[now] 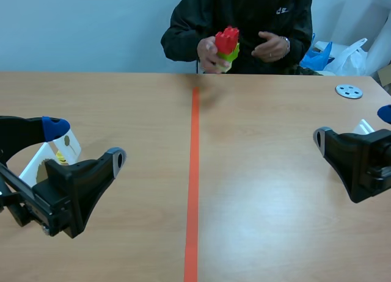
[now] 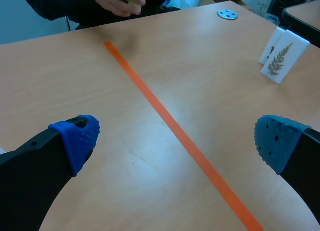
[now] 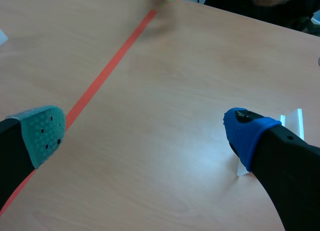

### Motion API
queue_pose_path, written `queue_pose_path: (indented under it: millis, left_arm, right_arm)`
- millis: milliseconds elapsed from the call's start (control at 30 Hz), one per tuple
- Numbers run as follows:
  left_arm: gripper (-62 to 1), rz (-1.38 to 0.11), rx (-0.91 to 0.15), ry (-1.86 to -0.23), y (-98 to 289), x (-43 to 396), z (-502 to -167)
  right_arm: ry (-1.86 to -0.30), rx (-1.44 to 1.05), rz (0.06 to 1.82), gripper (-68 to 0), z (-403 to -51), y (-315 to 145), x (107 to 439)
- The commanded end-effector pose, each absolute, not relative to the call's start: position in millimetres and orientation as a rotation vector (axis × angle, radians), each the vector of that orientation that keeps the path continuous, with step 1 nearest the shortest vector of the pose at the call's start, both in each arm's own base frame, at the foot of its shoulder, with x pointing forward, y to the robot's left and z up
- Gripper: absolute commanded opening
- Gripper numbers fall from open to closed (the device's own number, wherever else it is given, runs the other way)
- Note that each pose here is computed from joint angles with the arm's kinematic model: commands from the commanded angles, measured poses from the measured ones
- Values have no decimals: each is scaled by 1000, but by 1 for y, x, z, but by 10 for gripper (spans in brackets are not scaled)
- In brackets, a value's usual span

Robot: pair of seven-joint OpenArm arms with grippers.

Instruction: Sort the leaf by its shape. The table is split by an orange tape line. A compound leaf with several leaflets goes to the left side, a simple leaf with one blade goes to the right side. Return to the home posture when a red brick is placed on the table.

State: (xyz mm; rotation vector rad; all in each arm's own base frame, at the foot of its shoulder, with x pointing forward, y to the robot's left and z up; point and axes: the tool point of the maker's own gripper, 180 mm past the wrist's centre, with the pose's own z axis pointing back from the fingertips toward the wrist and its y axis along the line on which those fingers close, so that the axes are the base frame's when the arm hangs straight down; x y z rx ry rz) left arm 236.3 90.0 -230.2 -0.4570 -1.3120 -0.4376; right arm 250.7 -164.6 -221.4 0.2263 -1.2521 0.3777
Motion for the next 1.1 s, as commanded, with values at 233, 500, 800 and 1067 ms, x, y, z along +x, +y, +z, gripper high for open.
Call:
queue_pose_path:
  millis: [233, 500, 800, 1067]
  left_arm:
    - [14, -444, -510, -1335, 77, 233, -222]
    - [14, -448, -543, -1324, 68, 229, -223]
    - [14, -427, -566, -1331, 67, 229, -221]
    - [14, -422, -571, -1332, 67, 230, -220]
  right_arm:
    - [-1282, 227, 374, 4, -215, -166, 254]
    - [-1282, 227, 374, 4, -215, -166, 254]
    - [-1281, 227, 374, 4, -215, -166, 254]
    - [-1281, 226, 373, 4, -215, -166, 254]
